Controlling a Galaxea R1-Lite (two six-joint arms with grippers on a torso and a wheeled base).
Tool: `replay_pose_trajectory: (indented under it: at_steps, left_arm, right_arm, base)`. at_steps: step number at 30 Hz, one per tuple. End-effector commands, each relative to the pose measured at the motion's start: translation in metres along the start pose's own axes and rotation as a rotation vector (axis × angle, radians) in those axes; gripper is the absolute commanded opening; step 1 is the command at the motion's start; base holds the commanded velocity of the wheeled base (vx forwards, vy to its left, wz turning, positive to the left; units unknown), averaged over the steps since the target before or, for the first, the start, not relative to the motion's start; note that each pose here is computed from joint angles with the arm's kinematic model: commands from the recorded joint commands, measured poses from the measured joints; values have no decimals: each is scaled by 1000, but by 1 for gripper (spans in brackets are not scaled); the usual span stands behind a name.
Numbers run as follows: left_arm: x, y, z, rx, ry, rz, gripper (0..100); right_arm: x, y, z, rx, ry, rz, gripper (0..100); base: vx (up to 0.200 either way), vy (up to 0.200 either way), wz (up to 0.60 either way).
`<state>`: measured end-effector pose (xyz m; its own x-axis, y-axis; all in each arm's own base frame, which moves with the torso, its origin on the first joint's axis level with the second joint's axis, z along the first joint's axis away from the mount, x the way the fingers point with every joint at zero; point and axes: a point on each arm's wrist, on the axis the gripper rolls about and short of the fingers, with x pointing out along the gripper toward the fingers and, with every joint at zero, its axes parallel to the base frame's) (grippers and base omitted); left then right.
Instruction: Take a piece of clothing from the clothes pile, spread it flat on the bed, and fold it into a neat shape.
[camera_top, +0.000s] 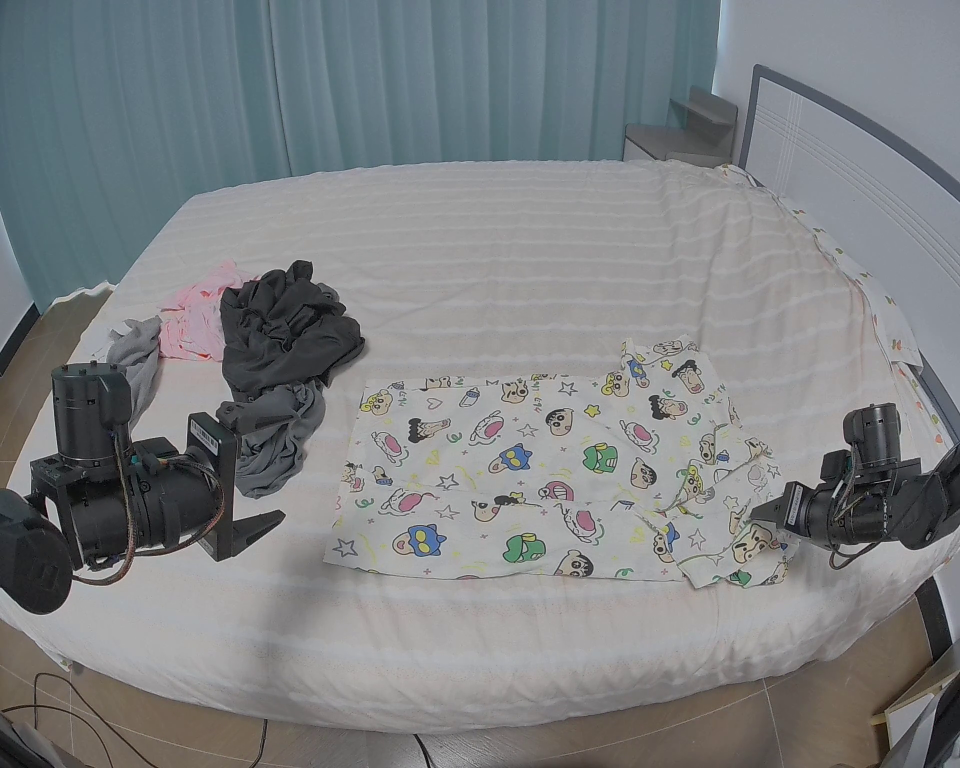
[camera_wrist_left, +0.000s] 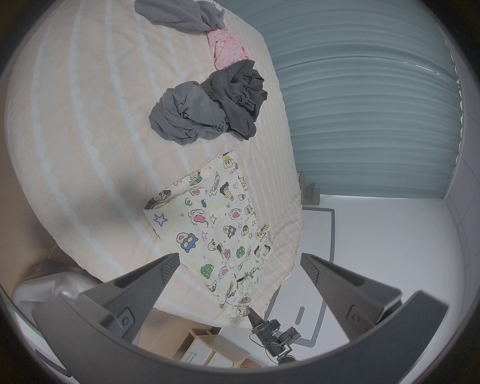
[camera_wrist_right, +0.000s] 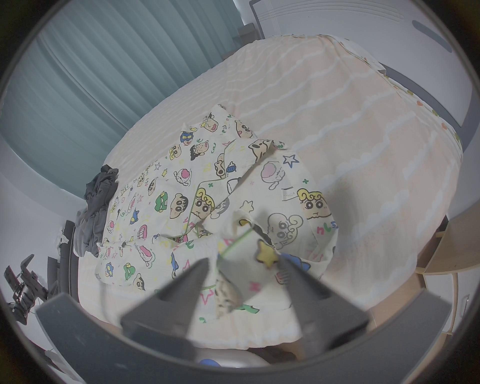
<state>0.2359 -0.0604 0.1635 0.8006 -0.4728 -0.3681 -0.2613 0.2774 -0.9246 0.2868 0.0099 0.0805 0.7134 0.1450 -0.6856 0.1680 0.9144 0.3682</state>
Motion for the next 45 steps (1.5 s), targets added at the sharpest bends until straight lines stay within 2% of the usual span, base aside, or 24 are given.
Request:
replay_pose_trajectory:
  at_steps: [1, 9, 13, 18, 20, 29, 45]
  left_arm:
    - [0, 0, 0, -1, 0, 0, 100]
    - [0, 0, 0, -1, 0, 0, 100]
    - [0, 0, 0, -1, 0, 0, 100]
    - [0, 0, 0, -1, 0, 0, 100]
    - [0, 0, 0, -1, 0, 0, 100]
    - [0, 0, 0, -1, 0, 0, 100]
    - [0, 0, 0, -1, 0, 0, 100]
  right_arm:
    - [13, -4, -4, 11, 35, -16, 0]
    - [2, -3, -3, 19, 14, -18, 0]
    - [-18, 1, -6, 68, -4, -4, 0]
    - [-39, 8, -7, 140, 29, -6, 0]
    - [-40, 9, -7, 150, 31, -6, 0]
    - [-37, 13, -17, 299, 74, -14, 0]
    - [-22, -9, -46, 333, 171, -115, 0]
  base:
    - [0, 0, 0]
    - [0, 0, 0]
    - [0, 0, 0]
    - [0, 0, 0]
    - [0, 0, 0]
    - [0, 0, 0]
    - [0, 0, 0]
